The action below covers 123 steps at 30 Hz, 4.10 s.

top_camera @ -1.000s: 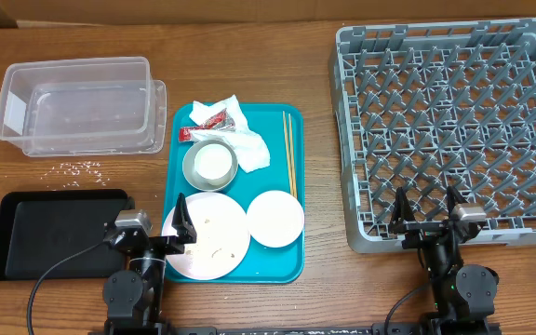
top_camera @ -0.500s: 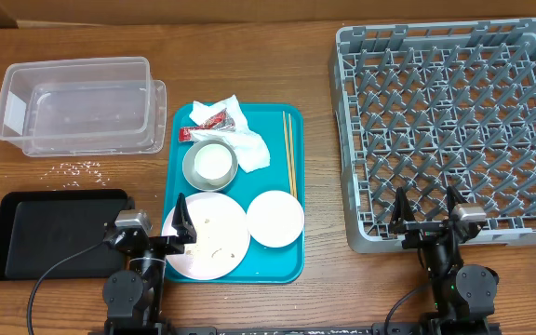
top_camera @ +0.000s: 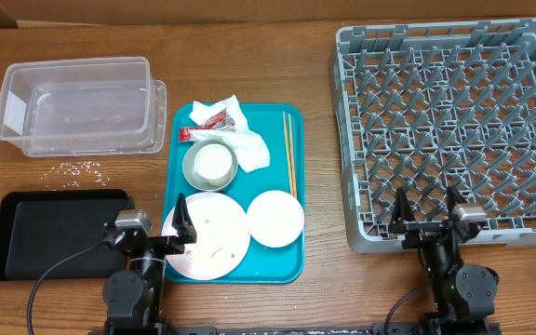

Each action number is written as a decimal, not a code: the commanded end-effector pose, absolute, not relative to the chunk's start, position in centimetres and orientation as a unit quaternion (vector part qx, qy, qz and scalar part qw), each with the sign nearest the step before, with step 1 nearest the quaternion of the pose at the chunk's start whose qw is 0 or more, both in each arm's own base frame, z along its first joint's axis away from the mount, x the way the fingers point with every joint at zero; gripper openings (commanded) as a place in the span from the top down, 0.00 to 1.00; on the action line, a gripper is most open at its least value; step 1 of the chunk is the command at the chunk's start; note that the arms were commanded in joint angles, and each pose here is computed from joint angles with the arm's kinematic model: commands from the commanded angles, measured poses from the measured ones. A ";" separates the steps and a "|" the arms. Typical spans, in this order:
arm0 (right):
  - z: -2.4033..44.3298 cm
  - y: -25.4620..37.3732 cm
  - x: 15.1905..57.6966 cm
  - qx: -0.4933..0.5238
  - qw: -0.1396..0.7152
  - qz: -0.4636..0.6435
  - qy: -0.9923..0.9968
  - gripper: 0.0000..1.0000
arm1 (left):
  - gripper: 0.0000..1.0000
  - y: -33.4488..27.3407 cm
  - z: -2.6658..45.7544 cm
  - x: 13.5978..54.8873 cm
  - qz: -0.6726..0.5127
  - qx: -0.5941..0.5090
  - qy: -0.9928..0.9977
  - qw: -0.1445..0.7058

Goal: Sort waste into correct bins and load items into the dishwasher

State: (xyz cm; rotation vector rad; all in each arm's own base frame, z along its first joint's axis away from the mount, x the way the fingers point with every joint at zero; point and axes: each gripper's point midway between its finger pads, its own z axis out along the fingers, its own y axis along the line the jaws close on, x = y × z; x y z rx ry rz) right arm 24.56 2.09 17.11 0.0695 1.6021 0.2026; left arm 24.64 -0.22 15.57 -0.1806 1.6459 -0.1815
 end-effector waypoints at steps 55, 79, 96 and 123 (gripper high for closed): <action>17.0 1.8 24.6 0.034 0.694 0.085 0.714 0.00 | 0.00 -0.3 15.6 24.6 -0.075 -0.072 0.731 0.675; 17.0 1.8 24.6 0.034 0.694 0.085 0.714 0.00 | 0.00 -2.2 15.8 24.5 -0.177 -0.102 0.724 0.659; 17.0 1.8 24.6 0.034 0.694 0.085 0.714 0.00 | 0.00 -1.4 29.8 22.8 -0.166 -0.087 0.628 0.755; 17.0 1.8 24.6 0.035 0.694 0.085 0.714 0.00 | 0.00 -6.4 26.3 43.3 -0.173 -0.084 0.960 0.203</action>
